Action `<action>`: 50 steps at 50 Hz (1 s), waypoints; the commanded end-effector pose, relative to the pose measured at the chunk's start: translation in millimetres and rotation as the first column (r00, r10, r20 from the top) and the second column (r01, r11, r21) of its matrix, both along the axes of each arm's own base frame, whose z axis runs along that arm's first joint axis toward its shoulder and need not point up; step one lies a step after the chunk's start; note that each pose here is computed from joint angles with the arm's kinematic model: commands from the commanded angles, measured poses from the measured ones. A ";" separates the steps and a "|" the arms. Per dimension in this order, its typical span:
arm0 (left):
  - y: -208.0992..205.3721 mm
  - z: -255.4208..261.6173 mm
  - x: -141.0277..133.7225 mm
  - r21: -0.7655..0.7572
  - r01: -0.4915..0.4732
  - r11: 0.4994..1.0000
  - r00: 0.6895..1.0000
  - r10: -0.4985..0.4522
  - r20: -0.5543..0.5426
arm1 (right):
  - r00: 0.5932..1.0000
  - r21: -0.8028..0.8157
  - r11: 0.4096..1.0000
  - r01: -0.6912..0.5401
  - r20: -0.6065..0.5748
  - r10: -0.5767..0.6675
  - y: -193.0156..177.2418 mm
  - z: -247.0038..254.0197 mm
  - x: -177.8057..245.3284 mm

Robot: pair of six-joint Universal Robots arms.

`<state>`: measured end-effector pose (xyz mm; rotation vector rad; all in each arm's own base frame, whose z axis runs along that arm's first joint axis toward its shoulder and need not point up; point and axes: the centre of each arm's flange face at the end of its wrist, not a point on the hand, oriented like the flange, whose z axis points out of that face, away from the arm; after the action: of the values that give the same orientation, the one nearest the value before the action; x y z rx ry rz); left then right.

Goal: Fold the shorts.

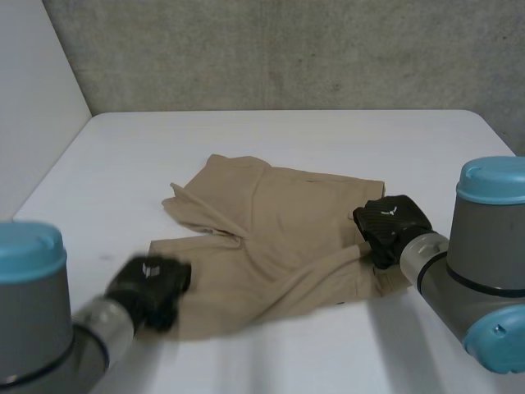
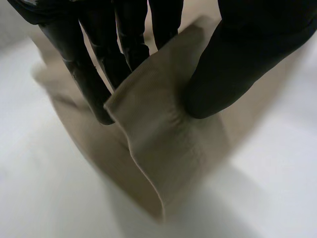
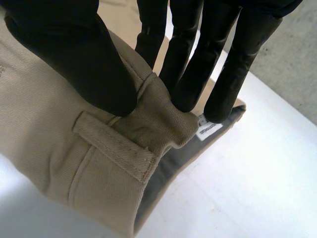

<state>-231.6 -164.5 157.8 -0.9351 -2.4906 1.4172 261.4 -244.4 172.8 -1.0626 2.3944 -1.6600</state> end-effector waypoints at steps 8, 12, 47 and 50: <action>-164.3 56.1 -106.3 -0.576 0.089 0.813 0.996 -0.084 0.035 | 0.995 -0.233 0.972 0.032 -0.080 -0.052 -70.6 15.0 25.1; -214.7 26.4 -126.5 -0.644 0.074 0.762 0.996 -0.029 0.081 | 0.988 -0.350 0.936 0.041 -0.123 -0.089 -101.1 10.4 35.2; -216.2 -8.0 -75.4 -0.538 0.015 0.843 0.989 0.068 0.135 | 0.996 -0.133 0.989 0.061 0.074 -0.051 -68.2 14.8 0.4; -207.3 -9.6 -63.3 -0.481 0.023 0.876 0.993 0.036 0.113 | 0.991 -0.045 0.997 0.063 0.120 -0.057 -64.0 3.5 -6.7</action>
<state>-325.3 -388.0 146.7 -1.1538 -2.1655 2.2693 273.4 -327.2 209.0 -0.9680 2.1995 -2.0898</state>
